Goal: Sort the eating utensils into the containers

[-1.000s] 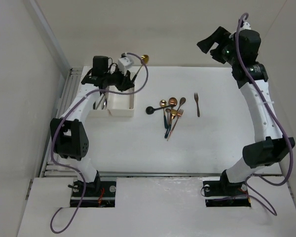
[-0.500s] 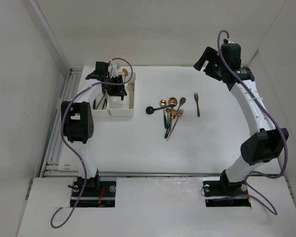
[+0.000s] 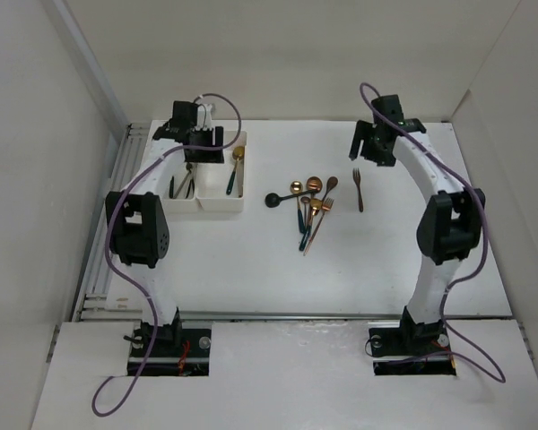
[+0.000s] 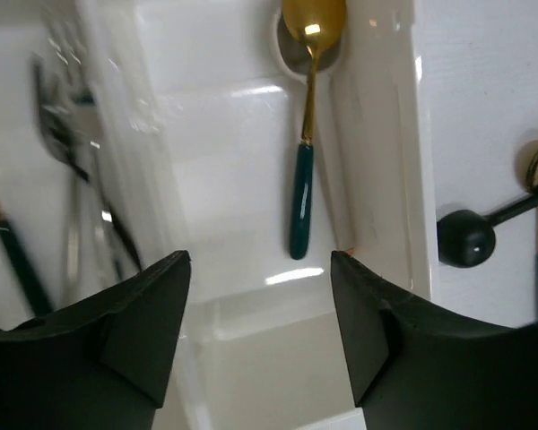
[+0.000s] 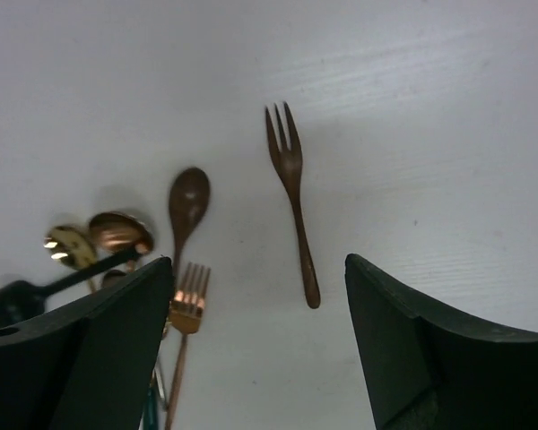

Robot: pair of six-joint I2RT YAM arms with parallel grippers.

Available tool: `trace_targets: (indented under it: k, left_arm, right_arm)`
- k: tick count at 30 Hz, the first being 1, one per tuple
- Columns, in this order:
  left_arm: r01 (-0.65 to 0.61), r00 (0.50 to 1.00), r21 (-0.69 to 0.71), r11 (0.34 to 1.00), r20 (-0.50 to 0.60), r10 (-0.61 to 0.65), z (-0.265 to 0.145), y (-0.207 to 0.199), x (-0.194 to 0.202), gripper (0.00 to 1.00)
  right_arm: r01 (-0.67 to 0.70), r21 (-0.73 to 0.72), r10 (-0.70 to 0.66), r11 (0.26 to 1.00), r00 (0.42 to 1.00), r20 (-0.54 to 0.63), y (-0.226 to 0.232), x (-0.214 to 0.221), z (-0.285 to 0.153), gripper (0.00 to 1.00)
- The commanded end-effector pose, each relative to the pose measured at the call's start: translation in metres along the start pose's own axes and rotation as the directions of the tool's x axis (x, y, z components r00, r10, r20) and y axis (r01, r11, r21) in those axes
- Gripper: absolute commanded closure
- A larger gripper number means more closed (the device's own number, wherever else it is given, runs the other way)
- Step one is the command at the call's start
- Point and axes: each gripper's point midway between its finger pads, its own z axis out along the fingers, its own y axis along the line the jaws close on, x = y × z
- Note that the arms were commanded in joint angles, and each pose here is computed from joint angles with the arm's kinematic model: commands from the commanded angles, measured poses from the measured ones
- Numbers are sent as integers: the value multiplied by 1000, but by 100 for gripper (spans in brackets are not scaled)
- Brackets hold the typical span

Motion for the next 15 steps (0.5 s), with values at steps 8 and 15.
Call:
trace_targets:
  k: [8, 15]
  left_arm:
    - [43, 797, -792, 609, 395, 457, -203, 91, -183, 0]
    - [41, 840, -665, 746, 428, 335, -201, 81, -164, 0]
  right_arm:
    - [115, 80, -82, 990, 939, -335, -29, 108, 82, 20]
    - [139, 72, -99, 988, 909, -405, -31, 131, 105, 51]
